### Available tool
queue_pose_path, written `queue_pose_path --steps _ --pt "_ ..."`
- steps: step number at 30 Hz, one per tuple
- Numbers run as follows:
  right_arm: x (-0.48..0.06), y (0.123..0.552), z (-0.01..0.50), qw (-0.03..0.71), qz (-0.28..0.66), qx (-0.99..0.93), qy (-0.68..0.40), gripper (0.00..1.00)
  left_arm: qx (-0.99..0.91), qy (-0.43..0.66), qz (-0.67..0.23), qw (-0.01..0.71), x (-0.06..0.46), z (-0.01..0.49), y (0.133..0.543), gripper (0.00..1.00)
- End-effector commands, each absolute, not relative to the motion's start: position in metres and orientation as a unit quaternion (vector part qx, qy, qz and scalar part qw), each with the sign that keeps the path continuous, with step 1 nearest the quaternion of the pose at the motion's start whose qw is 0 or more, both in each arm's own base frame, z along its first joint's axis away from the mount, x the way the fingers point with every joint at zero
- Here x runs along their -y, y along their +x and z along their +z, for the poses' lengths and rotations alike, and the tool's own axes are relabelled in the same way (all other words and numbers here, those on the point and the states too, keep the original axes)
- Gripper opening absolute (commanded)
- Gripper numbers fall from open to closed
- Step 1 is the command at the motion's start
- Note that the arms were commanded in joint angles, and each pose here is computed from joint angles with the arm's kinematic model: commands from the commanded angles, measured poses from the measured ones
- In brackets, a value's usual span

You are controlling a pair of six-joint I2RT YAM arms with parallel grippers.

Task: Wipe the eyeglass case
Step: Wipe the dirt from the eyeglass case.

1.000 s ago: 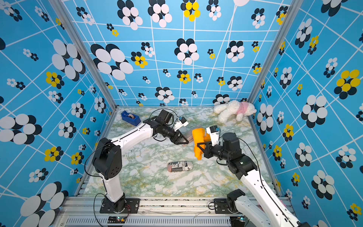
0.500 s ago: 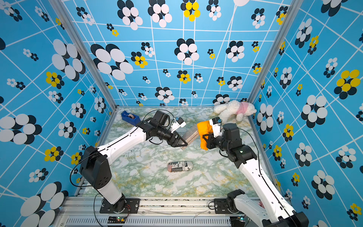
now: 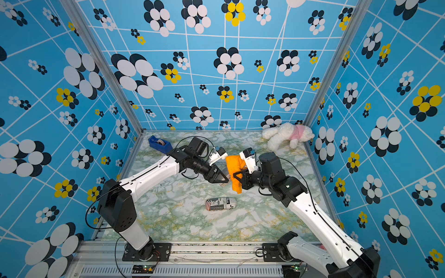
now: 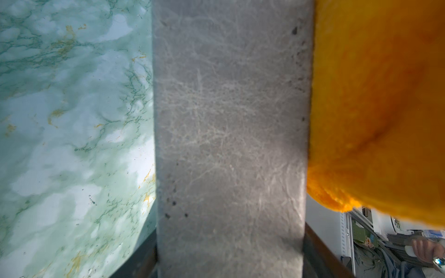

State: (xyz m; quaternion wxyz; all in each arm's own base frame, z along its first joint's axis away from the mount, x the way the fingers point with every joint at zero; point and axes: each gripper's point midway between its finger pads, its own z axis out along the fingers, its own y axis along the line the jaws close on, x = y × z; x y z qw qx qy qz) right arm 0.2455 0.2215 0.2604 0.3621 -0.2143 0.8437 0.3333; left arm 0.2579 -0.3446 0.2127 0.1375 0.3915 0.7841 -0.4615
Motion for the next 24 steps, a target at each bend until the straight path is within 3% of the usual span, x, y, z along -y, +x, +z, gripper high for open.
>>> queue_pose_path --steps 1,10,14,17,24 --pt "-0.222 0.257 0.259 0.376 0.317 -0.844 -0.215 0.00 -0.720 0.444 -0.510 0.158 0.360 0.253 0.236 0.13" --pt "-0.150 0.314 0.297 0.452 0.246 -0.847 -0.133 0.00 -0.695 0.451 -0.544 0.132 0.349 0.268 0.205 0.13" --pt "-0.134 0.322 0.313 0.459 0.222 -0.853 -0.115 0.00 -0.711 0.457 -0.513 0.147 0.339 0.259 0.204 0.14" --pt "-0.133 0.320 0.324 0.450 0.224 -0.858 -0.108 0.00 -0.745 0.472 -0.434 0.185 0.330 0.242 0.217 0.13" --pt "-0.142 0.313 0.346 0.393 0.254 -0.879 -0.094 0.00 -0.735 0.560 -0.142 0.355 0.313 0.224 0.259 0.13"
